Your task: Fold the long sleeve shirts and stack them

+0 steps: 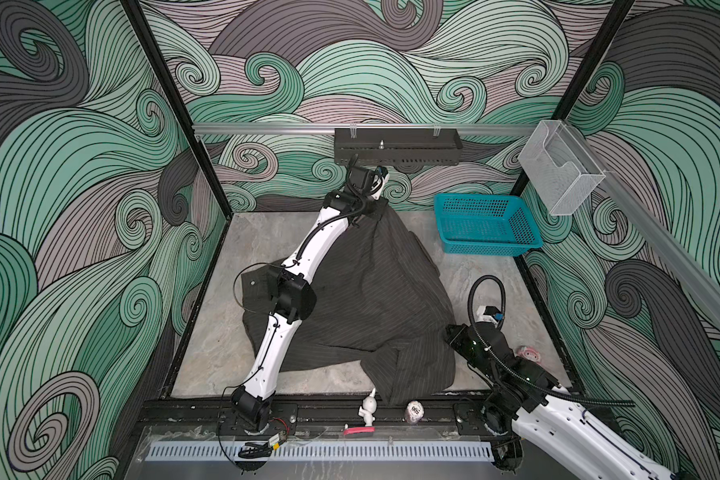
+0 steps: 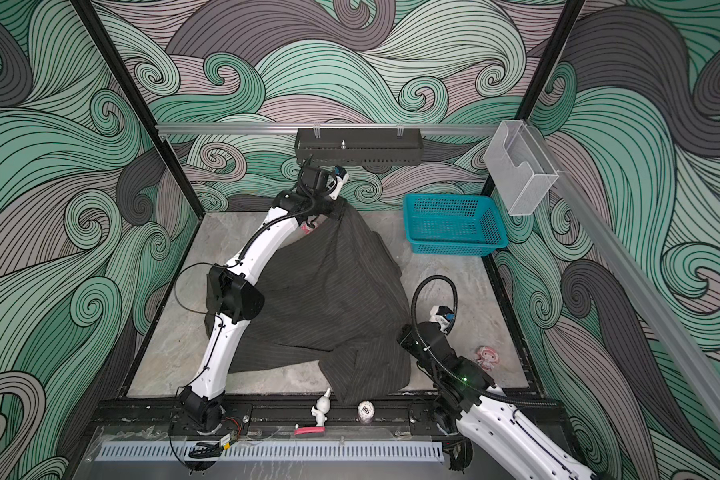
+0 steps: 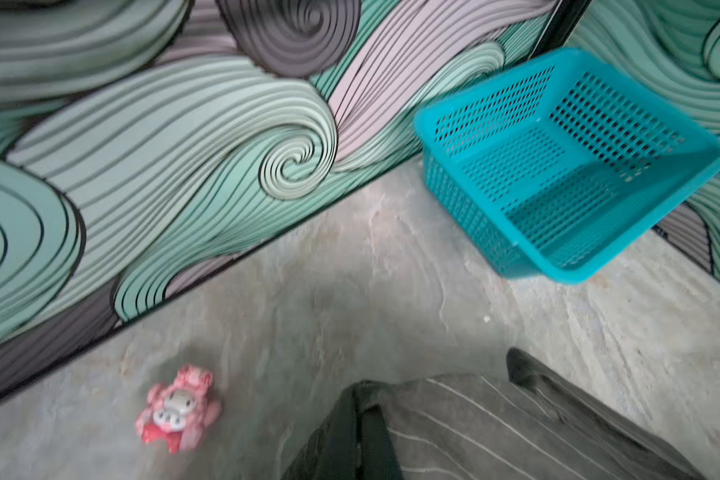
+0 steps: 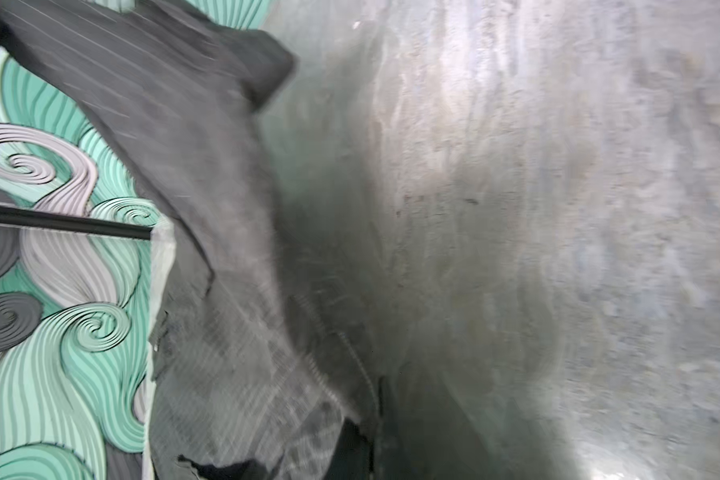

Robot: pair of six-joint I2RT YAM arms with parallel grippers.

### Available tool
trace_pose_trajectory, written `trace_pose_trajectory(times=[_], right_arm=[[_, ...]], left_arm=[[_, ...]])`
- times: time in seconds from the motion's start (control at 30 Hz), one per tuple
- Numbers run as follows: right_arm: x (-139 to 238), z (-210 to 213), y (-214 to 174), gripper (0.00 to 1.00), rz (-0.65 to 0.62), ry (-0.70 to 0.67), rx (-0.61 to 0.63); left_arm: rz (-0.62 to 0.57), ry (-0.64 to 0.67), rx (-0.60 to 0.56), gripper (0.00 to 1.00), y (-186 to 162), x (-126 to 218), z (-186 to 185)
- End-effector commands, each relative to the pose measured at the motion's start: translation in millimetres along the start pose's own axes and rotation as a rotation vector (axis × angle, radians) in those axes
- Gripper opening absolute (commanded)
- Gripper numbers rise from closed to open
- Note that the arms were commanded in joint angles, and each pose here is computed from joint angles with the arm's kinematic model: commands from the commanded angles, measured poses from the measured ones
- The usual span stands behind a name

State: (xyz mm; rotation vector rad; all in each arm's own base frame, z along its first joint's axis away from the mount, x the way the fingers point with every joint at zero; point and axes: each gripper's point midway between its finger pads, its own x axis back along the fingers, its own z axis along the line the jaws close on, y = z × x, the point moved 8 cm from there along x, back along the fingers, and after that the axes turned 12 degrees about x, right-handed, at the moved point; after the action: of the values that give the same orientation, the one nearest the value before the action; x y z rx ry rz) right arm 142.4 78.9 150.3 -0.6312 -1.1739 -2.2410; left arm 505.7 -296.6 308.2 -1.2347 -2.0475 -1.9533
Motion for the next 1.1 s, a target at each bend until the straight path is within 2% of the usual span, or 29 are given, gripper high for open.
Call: trace_pose_trajectory(times=[0.0,0.07,0.1,0.17,0.2,0.23,0.3,0.33,0.4,0.47,0.53,0.67,0.8,0.93,1.07], right_arm=[[-2.3,-14.3,-4.0,0.00,-0.002,-0.089,-0.027],[-3.3,-15.9,-3.1,0.00,-0.007,-0.107,-0.028],[-3.2,-15.6,-2.0,0.00,-0.010,-0.111,-0.028],[-3.2,-14.6,0.3,0.00,-0.013,-0.120,-0.014],[-3.0,-13.6,1.8,0.01,-0.015,-0.124,-0.005],[-2.8,-12.1,3.5,0.02,-0.015,-0.126,0.007],[-1.3,-7.7,7.9,0.06,-0.020,-0.125,0.028],[-0.4,-5.1,10.7,0.11,-0.024,-0.124,0.040],[1.7,-0.4,15.2,0.28,-0.025,-0.126,0.063],[7.1,3.0,21.7,0.45,-0.026,-0.149,0.090],[14.1,7.4,29.7,0.51,-0.033,-0.173,0.126],[27.2,20.3,51.2,0.61,-0.054,-0.237,0.232],[8.2,49.3,65.3,0.62,0.023,-0.244,0.349],[-44.7,86.8,66.1,0.57,0.225,-0.162,0.432],[-99.0,104.8,54.9,0.49,0.387,-0.122,0.456]], left_arm=[[-0.110,-0.083,-0.037,0.00,13.5,-11.9,-15.4],[-0.110,-0.087,-0.023,0.00,7.6,-25.2,-13.5],[-0.100,-0.086,-0.018,0.09,3.9,-29.5,-12.6],[-0.073,-0.090,-0.016,0.46,-1.5,-32.3,-10.8],[-0.068,-0.091,-0.015,0.57,-0.7,-28.7,-10.4],[-0.068,-0.087,-0.010,0.64,2.5,-21.5,-9.0],[-0.097,-0.050,0.001,0.74,13.0,-0.7,-4.9],[-0.130,-0.030,0.000,0.78,21.7,16.1,-2.8],[-0.198,0.000,0.002,0.84,35.8,53.4,1.0],[-0.247,0.047,0.030,0.85,47.3,100.1,9.5],[-0.237,0.115,0.089,0.84,44.2,139.4,23.1],[-0.154,0.259,0.310,0.77,-4.4,205.3,60.6],[0.014,0.349,0.599,0.73,-94.3,219.9,110.4],[0.173,0.411,0.831,0.68,-181.9,208.6,147.4],[0.273,0.443,0.963,0.63,-225.3,203.8,158.3]])
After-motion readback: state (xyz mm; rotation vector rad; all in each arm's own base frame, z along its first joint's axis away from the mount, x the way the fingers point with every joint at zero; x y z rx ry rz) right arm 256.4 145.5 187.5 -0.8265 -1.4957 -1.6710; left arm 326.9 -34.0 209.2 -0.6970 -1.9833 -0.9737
